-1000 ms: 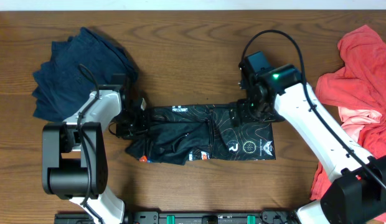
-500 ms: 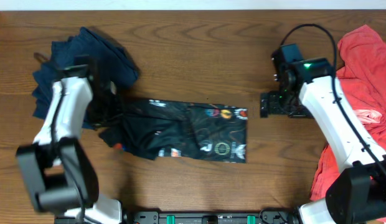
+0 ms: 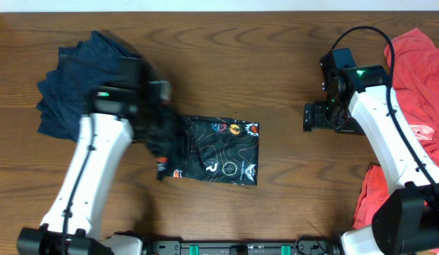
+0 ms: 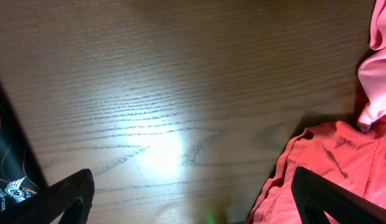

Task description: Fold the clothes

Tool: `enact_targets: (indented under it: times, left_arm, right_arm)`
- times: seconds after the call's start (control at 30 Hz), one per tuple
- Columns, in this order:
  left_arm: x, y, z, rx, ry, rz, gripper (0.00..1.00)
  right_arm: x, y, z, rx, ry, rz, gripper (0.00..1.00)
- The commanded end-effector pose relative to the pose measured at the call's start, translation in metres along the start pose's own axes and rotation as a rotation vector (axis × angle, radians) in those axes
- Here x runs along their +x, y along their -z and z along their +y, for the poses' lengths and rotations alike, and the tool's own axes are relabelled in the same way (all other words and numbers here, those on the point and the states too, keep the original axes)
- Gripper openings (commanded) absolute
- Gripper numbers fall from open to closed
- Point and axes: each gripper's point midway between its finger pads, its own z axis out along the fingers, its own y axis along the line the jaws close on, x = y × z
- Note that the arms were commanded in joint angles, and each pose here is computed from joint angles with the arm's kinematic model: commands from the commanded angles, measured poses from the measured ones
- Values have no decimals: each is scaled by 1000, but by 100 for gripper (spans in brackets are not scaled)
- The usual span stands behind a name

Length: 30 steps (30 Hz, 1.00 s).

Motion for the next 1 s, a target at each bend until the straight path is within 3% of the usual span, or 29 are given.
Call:
enact_targets:
  times: [0.0, 0.17, 0.37, 0.4, 0.47, 0.53, 0.67, 0.8, 0.9, 0.97]
  left_arm:
    - [8, -13, -45, 56, -64, 35, 6]
    - [15, -46, -102, 102, -178, 54, 6]
    - [29, -89, -135, 109, -275, 109, 8]
    - [31, -95, -138, 107, -270, 121, 14]
    - [35, -104, -144, 113, -271, 137, 35]
    - [37, -103, -149, 133, -281, 144, 45]
    - [19, -65, -154, 182, -348, 59, 46]
    - [-24, -6, -127, 136, -297, -154, 47]
    - [-54, 30, -88, 83, -199, -300, 58]
    - [-68, 41, -65, 63, -133, -346, 65]
  right_arm:
    - [-1, 0, -1, 1, 8, 0, 99]
    - [0, 0, 3, -20, 9, 7, 99]
    - [1, 1, 3, -25, 10, 12, 99]
    - [2, 1, 4, -31, 10, 14, 99]
    - [2, 1, 6, -38, 13, 15, 99]
    - [1, 1, 6, -38, 13, 14, 99]
    - [1, 2, 19, -111, 70, 15, 99]
    - [7, 13, 64, -378, 271, 14, 97]
    - [20, 28, 99, -566, 416, 16, 91]
    - [24, 27, 109, -573, 438, 21, 90]
